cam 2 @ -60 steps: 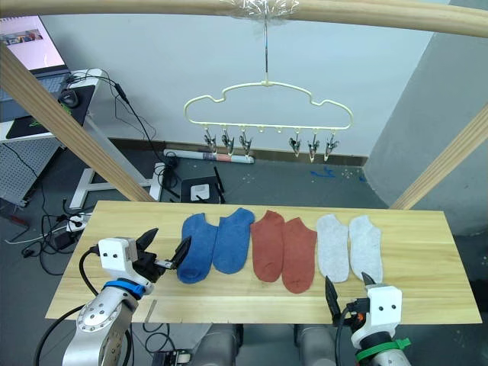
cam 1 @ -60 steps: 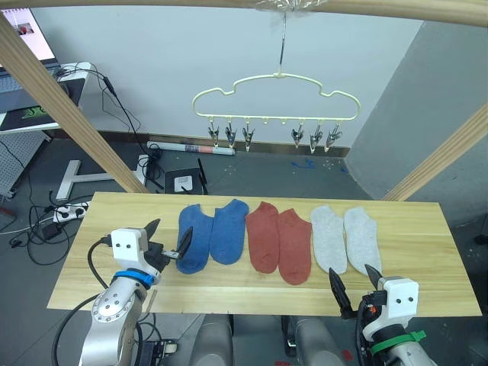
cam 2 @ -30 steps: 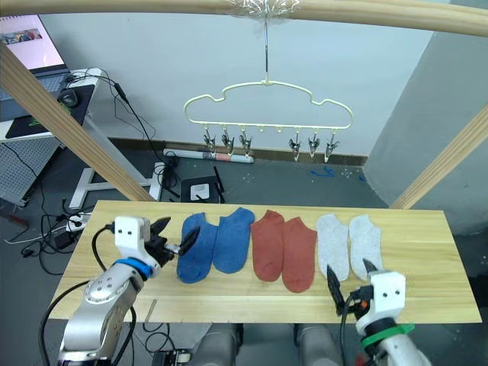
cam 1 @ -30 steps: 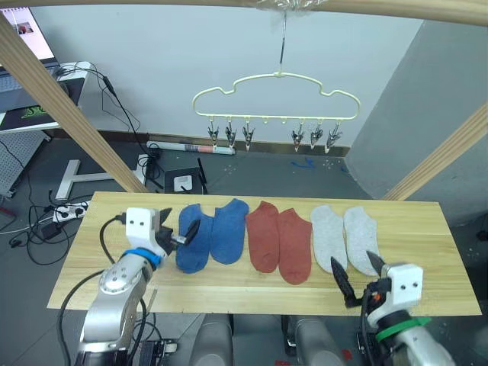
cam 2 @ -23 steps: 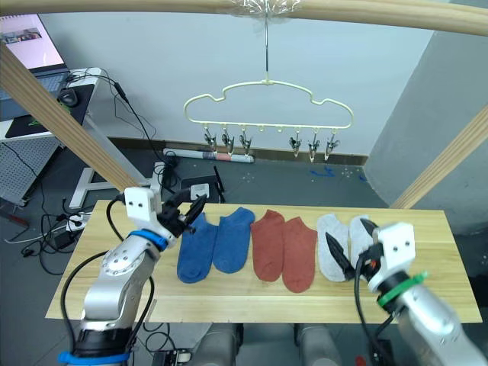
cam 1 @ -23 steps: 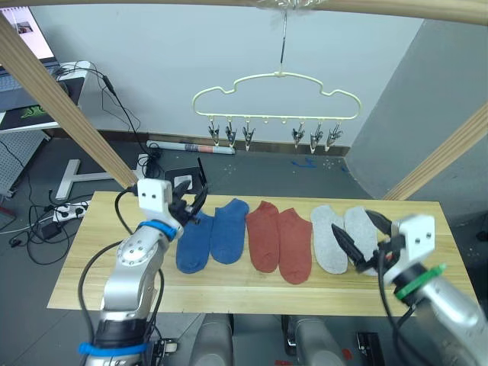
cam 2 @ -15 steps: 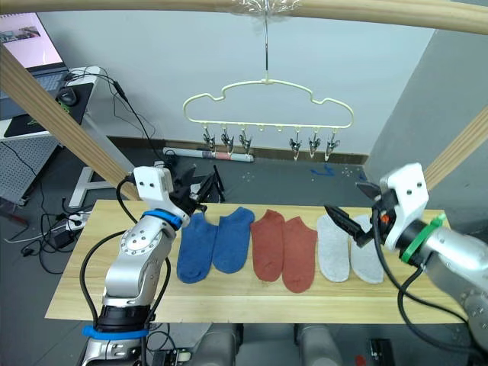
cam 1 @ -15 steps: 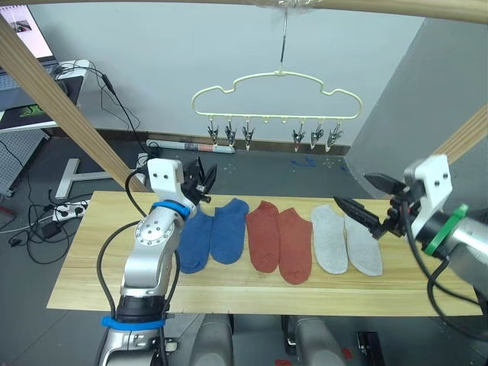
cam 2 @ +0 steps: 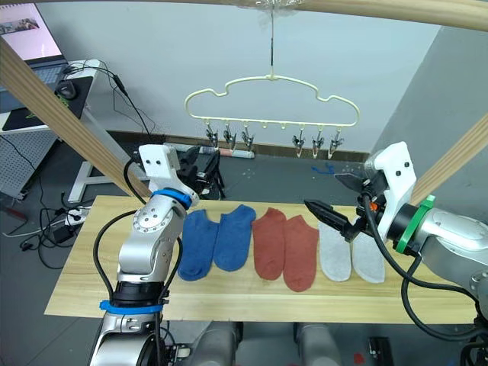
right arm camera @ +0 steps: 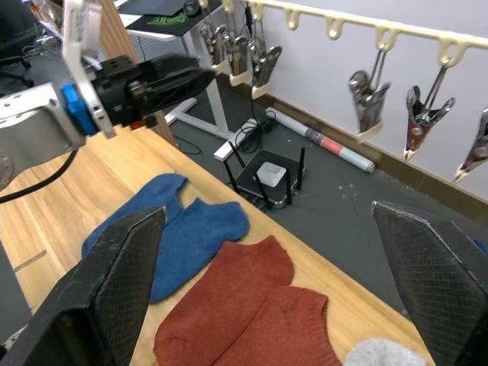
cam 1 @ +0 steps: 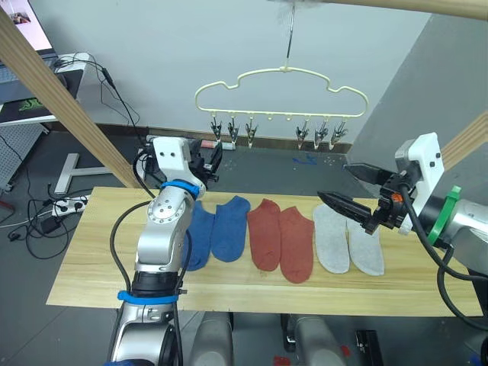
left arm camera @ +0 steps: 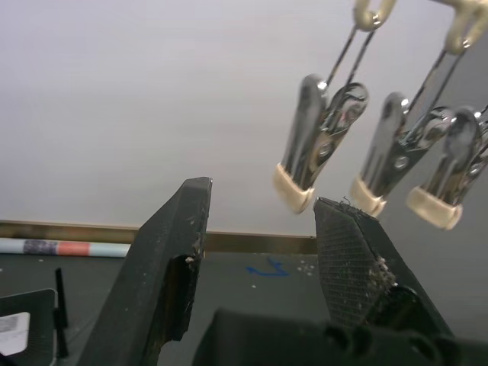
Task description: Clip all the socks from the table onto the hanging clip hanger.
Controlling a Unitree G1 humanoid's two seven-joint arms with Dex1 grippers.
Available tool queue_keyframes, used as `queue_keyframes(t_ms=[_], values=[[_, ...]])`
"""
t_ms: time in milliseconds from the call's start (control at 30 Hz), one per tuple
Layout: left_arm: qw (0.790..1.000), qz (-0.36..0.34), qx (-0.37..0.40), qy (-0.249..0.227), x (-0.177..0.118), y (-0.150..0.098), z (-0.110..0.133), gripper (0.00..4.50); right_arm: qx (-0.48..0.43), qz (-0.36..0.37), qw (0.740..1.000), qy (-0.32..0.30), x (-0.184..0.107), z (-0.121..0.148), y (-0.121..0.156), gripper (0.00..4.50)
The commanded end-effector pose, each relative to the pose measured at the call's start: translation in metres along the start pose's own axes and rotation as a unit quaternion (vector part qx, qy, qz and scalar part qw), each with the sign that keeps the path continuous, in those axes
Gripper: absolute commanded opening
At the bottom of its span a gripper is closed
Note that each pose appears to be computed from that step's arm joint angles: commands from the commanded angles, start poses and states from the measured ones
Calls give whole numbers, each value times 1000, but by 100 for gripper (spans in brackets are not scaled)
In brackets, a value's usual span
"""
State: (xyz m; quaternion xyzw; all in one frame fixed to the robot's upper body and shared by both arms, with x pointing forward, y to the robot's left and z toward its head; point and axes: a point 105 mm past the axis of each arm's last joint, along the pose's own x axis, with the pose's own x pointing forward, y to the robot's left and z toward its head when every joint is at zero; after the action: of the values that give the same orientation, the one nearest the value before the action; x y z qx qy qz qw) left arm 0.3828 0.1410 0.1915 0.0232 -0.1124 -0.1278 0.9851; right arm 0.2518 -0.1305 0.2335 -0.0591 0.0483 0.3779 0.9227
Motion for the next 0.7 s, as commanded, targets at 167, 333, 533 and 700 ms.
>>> queue_keyframes(t_ms=[167,333,533,700], values=[[1000,10,-2,-29,9,-4,20,240,-21,5,1000,-20,-2,14,9,450],[999,21,-13,-39,16,-6,28,240,-22,14,999,-24,-2,19,13,450],[998,34,-13,-53,23,-5,39,240,-23,19,999,-27,-2,23,15,450],[997,43,-16,-57,28,-3,43,240,-20,17,999,-25,-2,22,15,450]])
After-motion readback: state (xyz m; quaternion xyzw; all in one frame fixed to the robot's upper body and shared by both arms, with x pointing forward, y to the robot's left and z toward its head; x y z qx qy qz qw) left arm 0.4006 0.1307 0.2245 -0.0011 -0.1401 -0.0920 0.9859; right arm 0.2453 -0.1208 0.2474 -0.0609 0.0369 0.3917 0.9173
